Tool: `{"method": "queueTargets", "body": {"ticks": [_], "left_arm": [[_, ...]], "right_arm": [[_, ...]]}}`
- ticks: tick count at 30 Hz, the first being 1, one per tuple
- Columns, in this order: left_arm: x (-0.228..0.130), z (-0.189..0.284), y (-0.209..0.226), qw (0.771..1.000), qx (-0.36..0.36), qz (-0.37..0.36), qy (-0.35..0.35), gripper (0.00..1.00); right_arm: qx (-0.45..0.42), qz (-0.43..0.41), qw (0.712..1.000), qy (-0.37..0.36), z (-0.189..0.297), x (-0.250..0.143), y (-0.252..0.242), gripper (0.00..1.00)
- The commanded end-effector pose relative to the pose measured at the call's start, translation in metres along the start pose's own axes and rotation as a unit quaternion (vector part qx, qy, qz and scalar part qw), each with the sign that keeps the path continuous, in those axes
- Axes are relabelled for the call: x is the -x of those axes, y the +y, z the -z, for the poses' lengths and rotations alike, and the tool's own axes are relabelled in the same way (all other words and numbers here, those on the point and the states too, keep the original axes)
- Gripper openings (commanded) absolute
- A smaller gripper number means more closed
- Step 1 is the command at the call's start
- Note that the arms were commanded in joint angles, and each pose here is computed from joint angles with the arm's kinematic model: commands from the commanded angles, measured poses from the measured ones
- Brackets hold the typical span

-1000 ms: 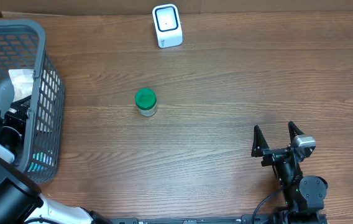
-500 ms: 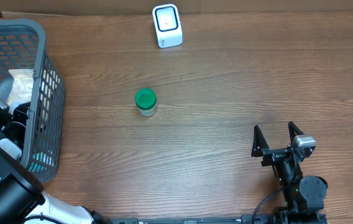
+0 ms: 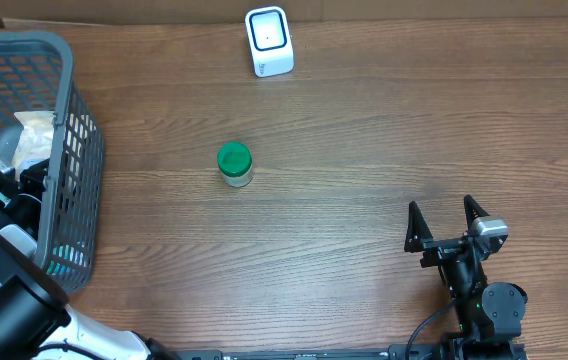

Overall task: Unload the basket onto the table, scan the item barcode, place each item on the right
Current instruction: 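Grasp the kraft paper pouch with the left gripper inside the basket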

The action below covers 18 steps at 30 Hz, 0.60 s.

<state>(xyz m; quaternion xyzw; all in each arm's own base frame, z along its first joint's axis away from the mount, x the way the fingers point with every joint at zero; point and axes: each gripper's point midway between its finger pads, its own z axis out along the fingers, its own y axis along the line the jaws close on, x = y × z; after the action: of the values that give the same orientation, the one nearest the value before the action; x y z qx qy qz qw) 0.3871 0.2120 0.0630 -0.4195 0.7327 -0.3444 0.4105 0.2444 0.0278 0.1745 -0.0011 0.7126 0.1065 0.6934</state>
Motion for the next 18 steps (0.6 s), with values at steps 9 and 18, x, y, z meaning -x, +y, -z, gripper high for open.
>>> {"method": "queueTargets", "body": {"ticks": [9, 18], "left_arm": [[0.044, 0.068, -0.131, 0.992, -0.064, -0.035, -0.104, 0.17], [0.051, 0.143, -0.221, 0.974, -0.079, -0.106, -0.183, 0.14]], "right_arm": [[-0.009, 0.000, 1.000, -0.002, 0.000, -0.002, -0.004, 1.00], [-0.009, 0.000, 1.000, -0.002, 0.000, -0.002, -0.004, 1.00]]}}
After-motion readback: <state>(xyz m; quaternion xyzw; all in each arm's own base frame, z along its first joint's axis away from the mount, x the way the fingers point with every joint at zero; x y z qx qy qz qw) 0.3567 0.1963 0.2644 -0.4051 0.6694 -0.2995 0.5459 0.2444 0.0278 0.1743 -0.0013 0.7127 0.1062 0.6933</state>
